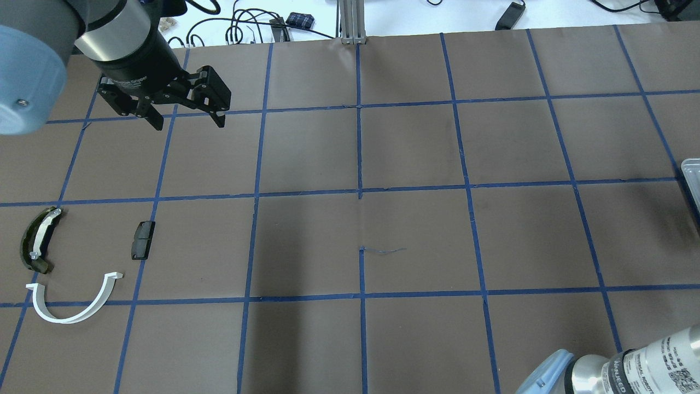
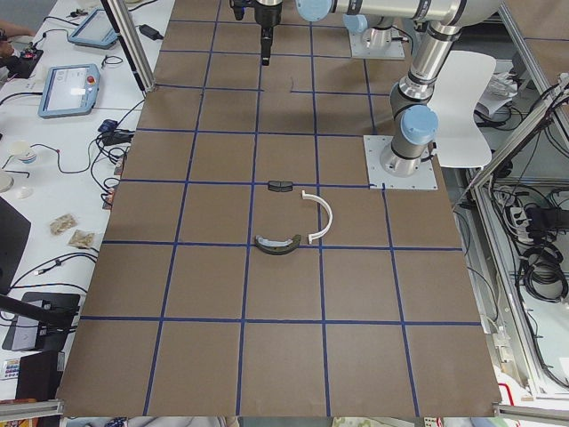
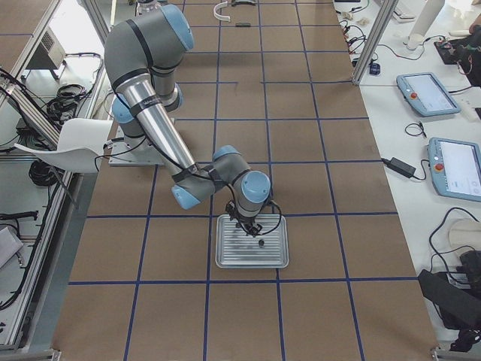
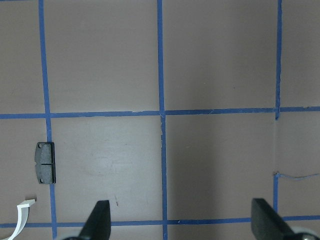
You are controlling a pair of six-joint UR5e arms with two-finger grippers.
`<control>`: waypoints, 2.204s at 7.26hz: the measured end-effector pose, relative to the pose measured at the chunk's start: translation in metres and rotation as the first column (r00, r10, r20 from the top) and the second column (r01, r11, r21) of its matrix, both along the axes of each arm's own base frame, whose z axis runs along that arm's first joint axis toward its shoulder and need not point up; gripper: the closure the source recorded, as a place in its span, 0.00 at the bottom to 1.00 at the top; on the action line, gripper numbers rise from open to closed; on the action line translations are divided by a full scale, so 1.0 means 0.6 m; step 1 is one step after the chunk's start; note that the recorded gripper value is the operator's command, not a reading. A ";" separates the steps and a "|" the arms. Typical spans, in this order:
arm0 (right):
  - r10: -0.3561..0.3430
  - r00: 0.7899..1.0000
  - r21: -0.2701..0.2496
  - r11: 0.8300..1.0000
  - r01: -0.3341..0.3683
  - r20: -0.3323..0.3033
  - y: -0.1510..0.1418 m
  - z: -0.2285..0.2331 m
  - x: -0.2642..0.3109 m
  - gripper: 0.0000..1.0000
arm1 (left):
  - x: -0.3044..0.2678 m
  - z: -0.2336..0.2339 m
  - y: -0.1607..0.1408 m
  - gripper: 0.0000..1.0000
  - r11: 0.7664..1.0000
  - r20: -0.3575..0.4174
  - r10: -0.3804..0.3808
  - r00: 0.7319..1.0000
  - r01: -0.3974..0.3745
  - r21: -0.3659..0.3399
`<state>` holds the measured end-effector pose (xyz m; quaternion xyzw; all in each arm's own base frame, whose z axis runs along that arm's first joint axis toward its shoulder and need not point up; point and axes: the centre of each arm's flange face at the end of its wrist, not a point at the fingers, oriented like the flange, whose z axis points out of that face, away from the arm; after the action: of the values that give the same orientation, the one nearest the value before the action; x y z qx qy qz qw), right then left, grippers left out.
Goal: Place bearing gear from tray to pile
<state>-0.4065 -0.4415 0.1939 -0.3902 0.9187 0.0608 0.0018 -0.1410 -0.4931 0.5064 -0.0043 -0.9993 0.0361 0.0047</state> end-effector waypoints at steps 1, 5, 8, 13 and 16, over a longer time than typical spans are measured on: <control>-0.002 1.000 -0.012 1.000 0.002 -0.016 0.015 -0.015 0.007 0.33 | 0.000 0.000 0.000 0.00 1.000 0.000 0.000 1.000 0.000 0.000; -0.026 0.999 -0.038 0.999 0.025 -0.020 0.019 -0.022 0.014 0.38 | 0.000 -0.001 0.000 0.00 1.000 0.000 0.000 1.000 0.000 0.001; -0.060 0.998 -0.071 0.996 0.061 0.011 0.008 -0.023 0.025 0.46 | 0.000 0.000 0.000 0.00 1.000 0.000 -0.002 1.000 0.002 0.000; -0.051 0.999 -0.062 0.997 0.051 0.006 0.009 -0.024 0.025 1.00 | -0.001 -0.001 0.001 0.00 1.000 0.000 -0.001 1.000 0.001 0.001; -0.062 0.998 -0.074 0.995 0.062 0.002 0.009 -0.006 0.030 1.00 | -0.001 -0.001 0.000 0.00 1.000 0.000 -0.001 1.000 0.001 0.001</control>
<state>-0.3887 -0.4358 0.1906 -0.3615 0.9319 0.0264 -0.0108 -0.1413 -0.4929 0.5060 -0.0050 -0.9993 0.0358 0.0047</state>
